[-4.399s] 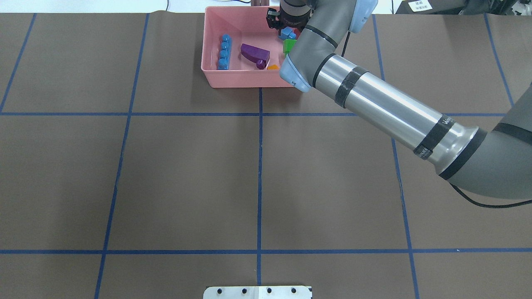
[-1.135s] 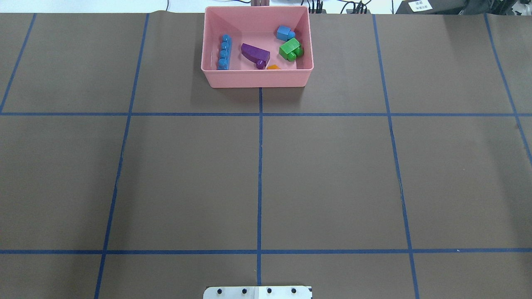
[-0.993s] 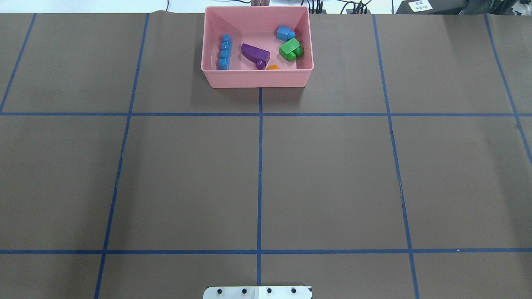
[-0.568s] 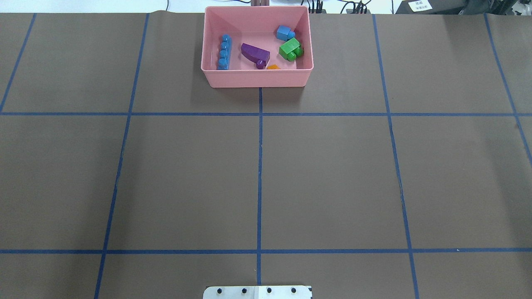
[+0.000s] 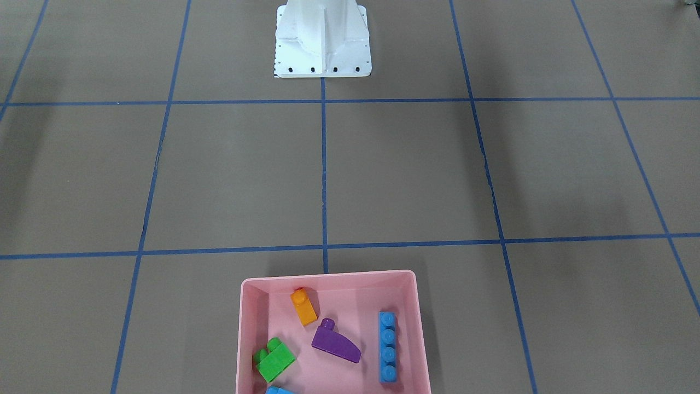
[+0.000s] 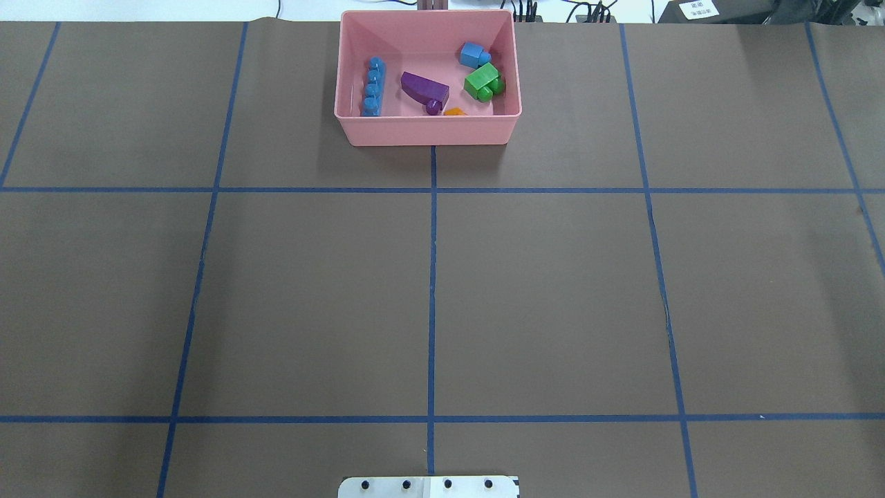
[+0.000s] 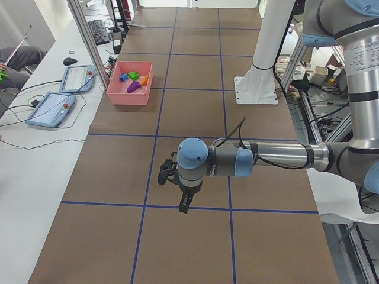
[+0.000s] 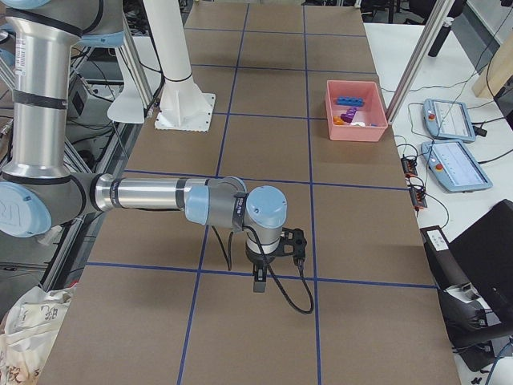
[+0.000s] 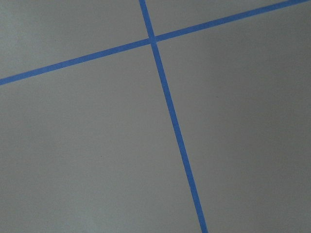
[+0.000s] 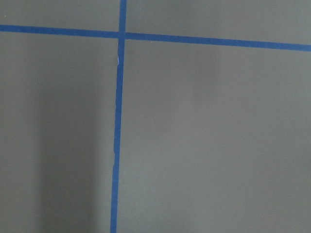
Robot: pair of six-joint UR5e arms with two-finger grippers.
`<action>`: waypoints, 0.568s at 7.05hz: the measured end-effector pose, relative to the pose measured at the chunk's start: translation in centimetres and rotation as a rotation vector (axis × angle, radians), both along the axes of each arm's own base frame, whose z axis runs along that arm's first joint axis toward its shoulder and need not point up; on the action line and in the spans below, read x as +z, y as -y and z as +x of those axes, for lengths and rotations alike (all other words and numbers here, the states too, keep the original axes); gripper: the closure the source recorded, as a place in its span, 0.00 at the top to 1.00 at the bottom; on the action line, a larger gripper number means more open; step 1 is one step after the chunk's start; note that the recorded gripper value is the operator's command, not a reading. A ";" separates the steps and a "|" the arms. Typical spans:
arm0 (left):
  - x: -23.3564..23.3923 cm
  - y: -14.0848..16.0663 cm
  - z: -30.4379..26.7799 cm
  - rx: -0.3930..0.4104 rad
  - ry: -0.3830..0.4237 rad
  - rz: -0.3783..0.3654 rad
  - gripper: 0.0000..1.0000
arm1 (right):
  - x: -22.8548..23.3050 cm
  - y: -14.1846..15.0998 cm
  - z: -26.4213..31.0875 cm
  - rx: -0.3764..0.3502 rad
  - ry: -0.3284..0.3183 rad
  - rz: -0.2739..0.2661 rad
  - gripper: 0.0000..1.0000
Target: Put all blocks into box
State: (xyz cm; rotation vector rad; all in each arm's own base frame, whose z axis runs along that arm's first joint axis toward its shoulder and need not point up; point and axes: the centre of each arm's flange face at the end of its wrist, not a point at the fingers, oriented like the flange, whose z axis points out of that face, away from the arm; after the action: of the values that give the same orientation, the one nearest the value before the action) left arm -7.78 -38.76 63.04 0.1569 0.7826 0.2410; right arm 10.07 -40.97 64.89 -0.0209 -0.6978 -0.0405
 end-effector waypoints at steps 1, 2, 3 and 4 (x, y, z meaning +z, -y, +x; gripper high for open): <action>0.0 0.0 0.0 0.001 0.000 0.002 1.00 | 0.0 0.0 0.0 0.000 0.000 0.001 1.00; 0.0 0.0 0.0 0.001 -0.001 0.003 1.00 | 0.0 0.0 0.0 0.000 0.000 0.002 1.00; -0.1 0.0 0.0 0.002 -0.001 0.005 1.00 | 0.0 0.0 0.0 0.000 0.000 0.002 1.00; -0.1 0.0 0.0 0.002 -0.001 0.005 1.00 | 0.0 0.0 0.0 -0.001 0.000 0.002 1.00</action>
State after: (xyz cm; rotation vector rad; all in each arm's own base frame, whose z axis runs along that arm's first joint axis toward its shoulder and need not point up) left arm -7.77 -38.81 62.97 0.1614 0.7836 0.2448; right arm 10.07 -40.98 64.88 -0.0190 -0.6978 -0.0418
